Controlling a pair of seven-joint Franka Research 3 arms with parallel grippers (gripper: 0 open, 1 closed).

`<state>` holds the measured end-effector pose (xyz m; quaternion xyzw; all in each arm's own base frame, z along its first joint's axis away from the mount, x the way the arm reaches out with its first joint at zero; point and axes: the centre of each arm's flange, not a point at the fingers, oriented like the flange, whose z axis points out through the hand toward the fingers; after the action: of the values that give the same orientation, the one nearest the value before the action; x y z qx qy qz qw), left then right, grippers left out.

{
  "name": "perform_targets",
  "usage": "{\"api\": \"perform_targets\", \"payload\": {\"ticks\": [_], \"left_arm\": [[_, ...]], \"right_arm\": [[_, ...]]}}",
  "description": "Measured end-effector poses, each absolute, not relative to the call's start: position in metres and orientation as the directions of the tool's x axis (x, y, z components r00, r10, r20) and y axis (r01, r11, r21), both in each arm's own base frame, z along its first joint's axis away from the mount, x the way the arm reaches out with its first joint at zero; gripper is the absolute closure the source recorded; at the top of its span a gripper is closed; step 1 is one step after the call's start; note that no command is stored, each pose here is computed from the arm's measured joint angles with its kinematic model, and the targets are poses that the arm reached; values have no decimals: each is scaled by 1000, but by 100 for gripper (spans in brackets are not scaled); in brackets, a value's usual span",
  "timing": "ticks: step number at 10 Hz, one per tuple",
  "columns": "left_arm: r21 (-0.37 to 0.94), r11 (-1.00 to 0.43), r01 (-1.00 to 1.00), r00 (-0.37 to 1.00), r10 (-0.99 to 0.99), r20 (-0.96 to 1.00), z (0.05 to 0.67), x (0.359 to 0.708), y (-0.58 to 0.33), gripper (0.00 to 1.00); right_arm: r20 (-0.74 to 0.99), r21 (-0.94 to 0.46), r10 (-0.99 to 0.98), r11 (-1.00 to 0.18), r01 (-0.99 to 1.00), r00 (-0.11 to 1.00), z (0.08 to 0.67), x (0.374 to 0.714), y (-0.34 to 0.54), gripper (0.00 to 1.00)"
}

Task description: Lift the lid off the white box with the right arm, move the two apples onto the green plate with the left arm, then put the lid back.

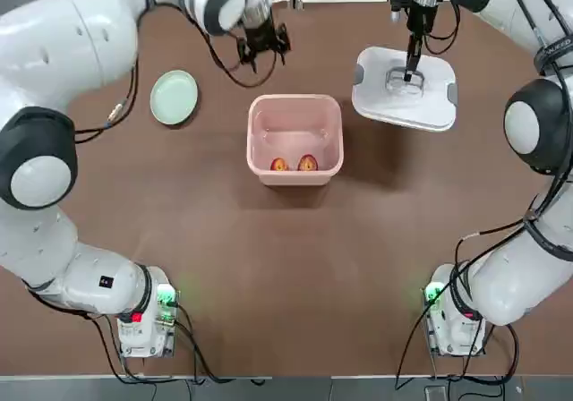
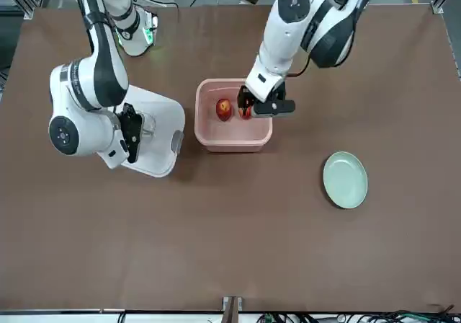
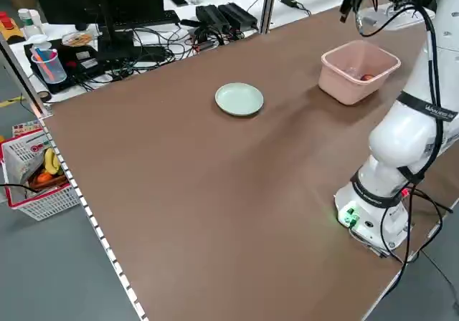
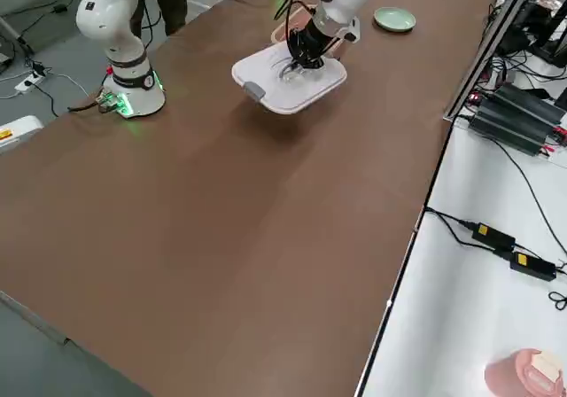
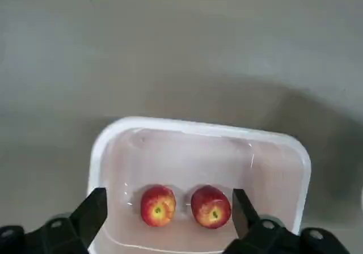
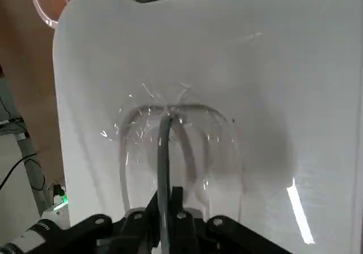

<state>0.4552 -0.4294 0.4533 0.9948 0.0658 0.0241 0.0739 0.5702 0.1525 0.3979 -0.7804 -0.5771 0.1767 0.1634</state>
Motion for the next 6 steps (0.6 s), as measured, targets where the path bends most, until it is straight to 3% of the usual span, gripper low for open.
{"api": "perform_targets", "payload": {"ticks": [4, 6], "left_arm": [[111, -988, 111, 990, 119, 71, 373, 383, -459, 5], [90, -992, 94, 991, 102, 86, 347, 367, -456, 7]], "right_arm": [[-69, -471, 967, -250, 846, 247, 398, 572, 138, 93], [-66, -482, 965, -253, 839, 253, 398, 573, 125, 93]]}}
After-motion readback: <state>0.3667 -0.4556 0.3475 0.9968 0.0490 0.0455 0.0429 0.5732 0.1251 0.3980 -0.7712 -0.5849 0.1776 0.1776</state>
